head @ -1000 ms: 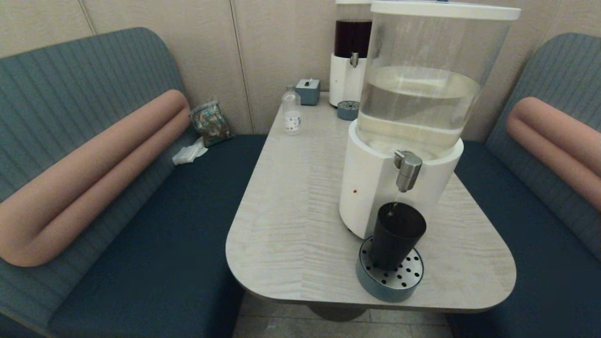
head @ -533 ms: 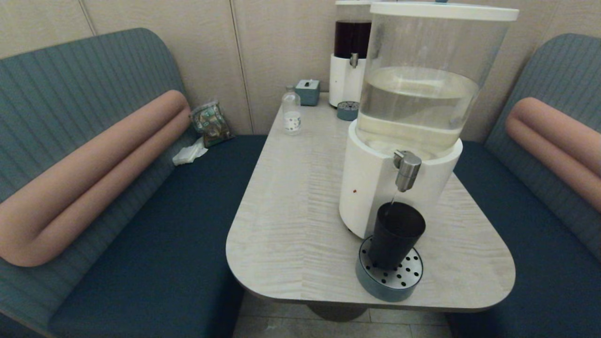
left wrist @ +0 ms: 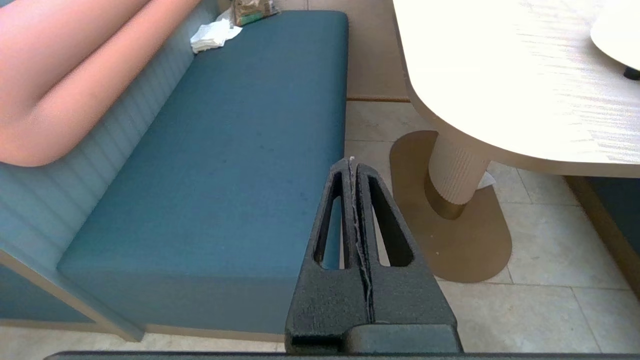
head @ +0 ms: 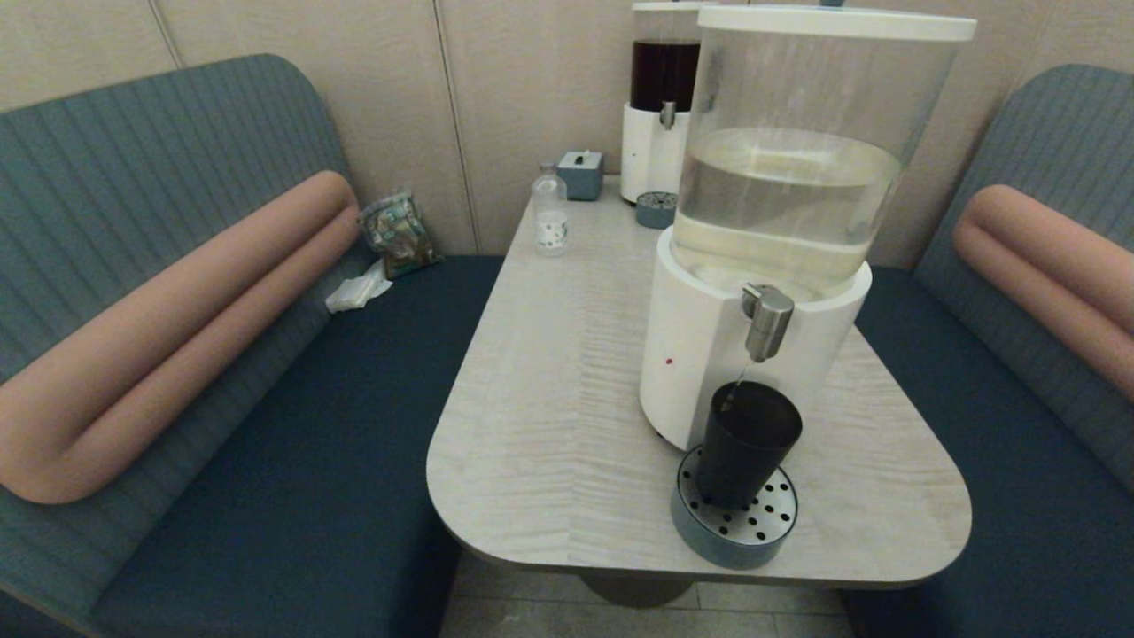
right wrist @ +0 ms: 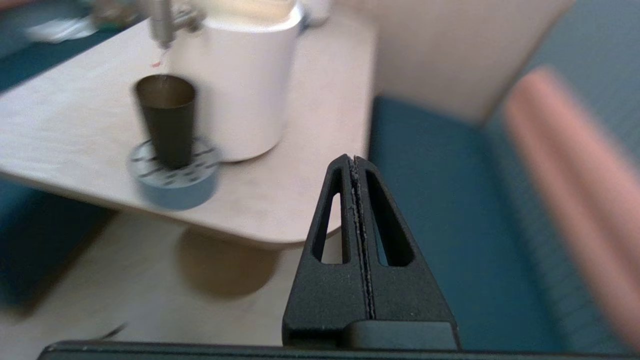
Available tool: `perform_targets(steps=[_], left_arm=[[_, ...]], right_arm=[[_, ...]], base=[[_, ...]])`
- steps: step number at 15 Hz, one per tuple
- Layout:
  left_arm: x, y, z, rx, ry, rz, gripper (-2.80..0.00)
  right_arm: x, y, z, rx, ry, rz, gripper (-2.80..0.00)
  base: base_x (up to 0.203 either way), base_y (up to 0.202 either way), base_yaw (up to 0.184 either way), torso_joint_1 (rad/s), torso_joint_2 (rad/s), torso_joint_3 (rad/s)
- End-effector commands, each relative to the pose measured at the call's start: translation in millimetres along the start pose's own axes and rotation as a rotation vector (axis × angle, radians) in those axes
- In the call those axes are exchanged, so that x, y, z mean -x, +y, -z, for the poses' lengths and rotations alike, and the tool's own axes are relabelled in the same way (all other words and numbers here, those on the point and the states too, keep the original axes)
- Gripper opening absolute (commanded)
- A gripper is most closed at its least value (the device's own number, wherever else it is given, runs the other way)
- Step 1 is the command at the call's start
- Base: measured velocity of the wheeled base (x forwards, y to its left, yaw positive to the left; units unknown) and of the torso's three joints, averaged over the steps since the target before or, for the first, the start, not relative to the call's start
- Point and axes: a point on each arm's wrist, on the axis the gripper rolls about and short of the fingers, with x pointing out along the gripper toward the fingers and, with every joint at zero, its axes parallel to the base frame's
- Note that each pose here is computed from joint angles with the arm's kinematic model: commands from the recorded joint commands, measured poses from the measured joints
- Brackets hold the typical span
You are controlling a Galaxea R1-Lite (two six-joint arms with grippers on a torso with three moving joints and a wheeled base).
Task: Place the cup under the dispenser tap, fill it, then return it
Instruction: Turn off the faucet
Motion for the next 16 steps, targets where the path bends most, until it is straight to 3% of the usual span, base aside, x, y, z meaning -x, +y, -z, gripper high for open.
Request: perform_targets(steps=[1,3,6,8,13,16], left_arm=[[0,0.0,0,0.000,0.002,0.000,-2.80],[0,0.0,0,0.000,0.000,0.000,-2.80],[0,0.0,0,0.000,0.002,0.000,-2.80],[0,0.0,0,0.001,0.000,0.000,-2.80],[0,0.0,0,0.001,0.001,0.000,-2.80],[0,0.0,0,0.001,0.002,0.000,-2.80]], right_arm=[[16,5,21,0.037,-0.071,0.031,-2.80],[13,9,44,0.058,-0.096,0.059,-2.80],[-16,10,61,0.056,-0.206,0.148,-2.80],[-34,13,87,0.060,-0.165,0.148,-2.80],[-58,26,155,0.008,0.050,0.051,-2.80],[-58,27,157,-0.030,0.062,0.003,-2.80]], base=[[0.000,0.000,0.000,0.000,0.00,0.000],[0.000,0.000,0.000,0.000,0.00,0.000],[0.000,0.000,0.000,0.000,0.00,0.000],[0.000,0.000,0.000,0.000,0.00,0.000],[0.000,0.000,0.000,0.000,0.00,0.000],[0.000,0.000,0.000,0.000,0.00,0.000]])
